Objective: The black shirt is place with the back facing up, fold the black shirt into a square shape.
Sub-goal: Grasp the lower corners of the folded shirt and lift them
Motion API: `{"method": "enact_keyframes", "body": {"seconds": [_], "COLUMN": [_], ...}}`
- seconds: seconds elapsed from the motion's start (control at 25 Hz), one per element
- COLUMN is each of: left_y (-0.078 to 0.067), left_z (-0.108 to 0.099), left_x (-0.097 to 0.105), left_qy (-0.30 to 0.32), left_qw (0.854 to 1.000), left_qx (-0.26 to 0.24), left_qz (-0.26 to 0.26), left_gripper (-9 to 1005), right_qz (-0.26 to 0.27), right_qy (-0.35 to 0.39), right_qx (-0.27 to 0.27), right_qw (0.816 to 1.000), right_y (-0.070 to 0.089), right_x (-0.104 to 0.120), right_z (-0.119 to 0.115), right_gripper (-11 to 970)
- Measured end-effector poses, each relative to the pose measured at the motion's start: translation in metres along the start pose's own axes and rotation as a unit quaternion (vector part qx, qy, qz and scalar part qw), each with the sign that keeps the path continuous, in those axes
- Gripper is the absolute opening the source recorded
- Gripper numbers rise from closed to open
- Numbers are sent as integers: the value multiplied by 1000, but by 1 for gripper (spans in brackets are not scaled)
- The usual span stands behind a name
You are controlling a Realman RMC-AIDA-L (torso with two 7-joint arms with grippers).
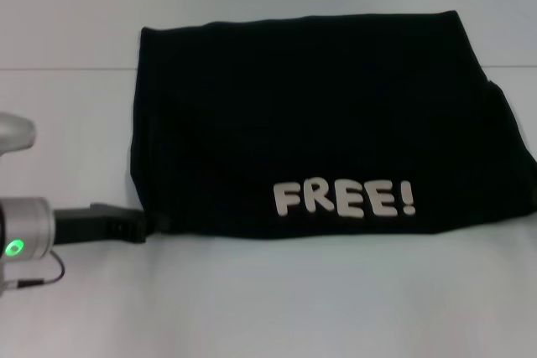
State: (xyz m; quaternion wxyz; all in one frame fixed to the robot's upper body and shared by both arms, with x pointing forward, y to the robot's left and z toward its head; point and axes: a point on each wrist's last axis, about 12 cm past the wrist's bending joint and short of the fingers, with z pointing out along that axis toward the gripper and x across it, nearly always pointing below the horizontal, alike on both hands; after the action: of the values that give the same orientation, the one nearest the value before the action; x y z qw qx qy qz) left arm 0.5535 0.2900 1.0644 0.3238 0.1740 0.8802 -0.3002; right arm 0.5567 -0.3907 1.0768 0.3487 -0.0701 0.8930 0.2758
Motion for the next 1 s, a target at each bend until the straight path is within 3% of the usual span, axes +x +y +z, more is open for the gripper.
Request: {"method": "enact_keyframes", "body": {"seconds": [0.32, 1.0], "left_y": [-9, -31], "left_z": [-37, -68], "left_x": [37, 88], "left_qy": [-34, -2], "left_qw": [993, 975], "left_qx": [105, 205], "left_qz": [-35, -83], "left_gripper": [11, 12], "right_qz": [-17, 17], "right_qy": [-2, 31], "right_qx": [-40, -77], "right_qw": [999, 996], "right_y": [-5, -4], "right_x": [39, 127], "right_z": [-39, -98], "right_gripper": [35, 35]}}
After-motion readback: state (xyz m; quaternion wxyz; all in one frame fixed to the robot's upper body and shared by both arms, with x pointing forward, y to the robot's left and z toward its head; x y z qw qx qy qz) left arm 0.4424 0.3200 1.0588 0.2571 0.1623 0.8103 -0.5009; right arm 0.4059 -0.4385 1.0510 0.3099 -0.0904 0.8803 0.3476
